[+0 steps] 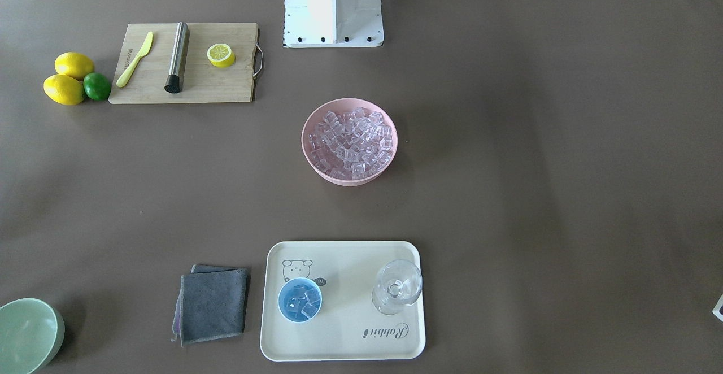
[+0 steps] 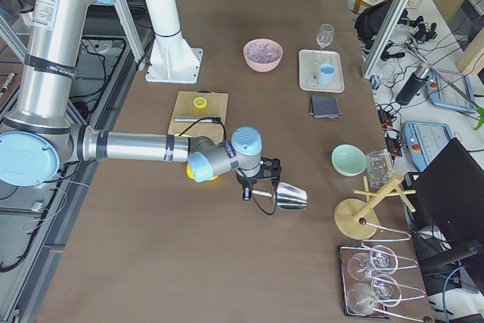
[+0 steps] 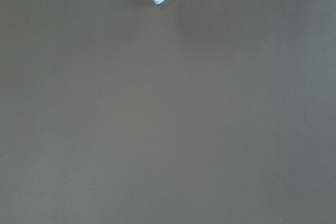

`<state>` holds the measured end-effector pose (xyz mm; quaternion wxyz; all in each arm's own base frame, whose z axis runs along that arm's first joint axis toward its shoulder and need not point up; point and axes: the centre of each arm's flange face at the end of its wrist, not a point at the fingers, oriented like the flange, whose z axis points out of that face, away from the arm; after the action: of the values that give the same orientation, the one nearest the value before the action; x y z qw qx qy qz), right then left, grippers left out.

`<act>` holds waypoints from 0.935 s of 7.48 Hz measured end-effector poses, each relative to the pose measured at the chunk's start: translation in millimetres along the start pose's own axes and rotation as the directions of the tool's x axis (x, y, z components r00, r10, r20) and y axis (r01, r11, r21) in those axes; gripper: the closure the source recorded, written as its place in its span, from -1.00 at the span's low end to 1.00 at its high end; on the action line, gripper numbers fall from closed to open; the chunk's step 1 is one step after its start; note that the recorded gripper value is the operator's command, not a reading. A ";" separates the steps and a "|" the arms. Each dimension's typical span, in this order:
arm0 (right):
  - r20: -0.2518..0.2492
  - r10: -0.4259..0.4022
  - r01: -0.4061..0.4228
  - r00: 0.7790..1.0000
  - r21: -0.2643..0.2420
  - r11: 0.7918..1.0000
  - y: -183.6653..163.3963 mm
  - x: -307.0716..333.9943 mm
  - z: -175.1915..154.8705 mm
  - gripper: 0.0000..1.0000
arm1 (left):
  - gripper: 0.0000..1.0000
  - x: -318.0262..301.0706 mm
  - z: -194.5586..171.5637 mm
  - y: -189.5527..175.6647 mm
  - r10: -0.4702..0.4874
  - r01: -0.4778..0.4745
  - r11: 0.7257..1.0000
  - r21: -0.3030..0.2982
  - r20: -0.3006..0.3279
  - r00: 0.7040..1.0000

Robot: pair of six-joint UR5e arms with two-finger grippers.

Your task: Put ice in cup with scoop

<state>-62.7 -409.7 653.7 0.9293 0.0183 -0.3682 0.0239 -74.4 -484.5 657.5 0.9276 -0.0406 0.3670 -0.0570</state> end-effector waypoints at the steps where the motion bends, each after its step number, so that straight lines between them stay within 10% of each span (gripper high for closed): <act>1: 0.001 0.009 -0.009 1.000 0.004 1.000 0.0 3.7 4.2 1.00 | -0.99 0.2 0.2 0.0 0.001 -0.001 1.000 0.000 0.000 1.000; 3: -0.001 0.021 -0.021 1.000 0.001 1.000 0.8 13.4 14.3 1.00 | -0.98 0.2 0.7 -0.1 0.000 0.000 1.000 -0.001 0.000 1.000; 5: 0.005 0.015 -0.015 1.000 0.003 1.000 2.1 22.7 24.0 -0.62 | -0.99 -0.3 1.2 -0.2 0.000 0.000 1.000 -0.001 0.001 1.000; 7: 0.020 0.006 -0.006 1.000 0.006 1.000 3.2 26.8 29.3 -1.00 | -0.98 -0.5 1.4 -0.2 -0.001 0.001 1.000 -0.001 0.002 1.000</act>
<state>-63.3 -407.2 693.4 0.9255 0.0203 -0.3773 0.0277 -73.8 -484.7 658.8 0.9279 -0.0412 0.3662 -0.0570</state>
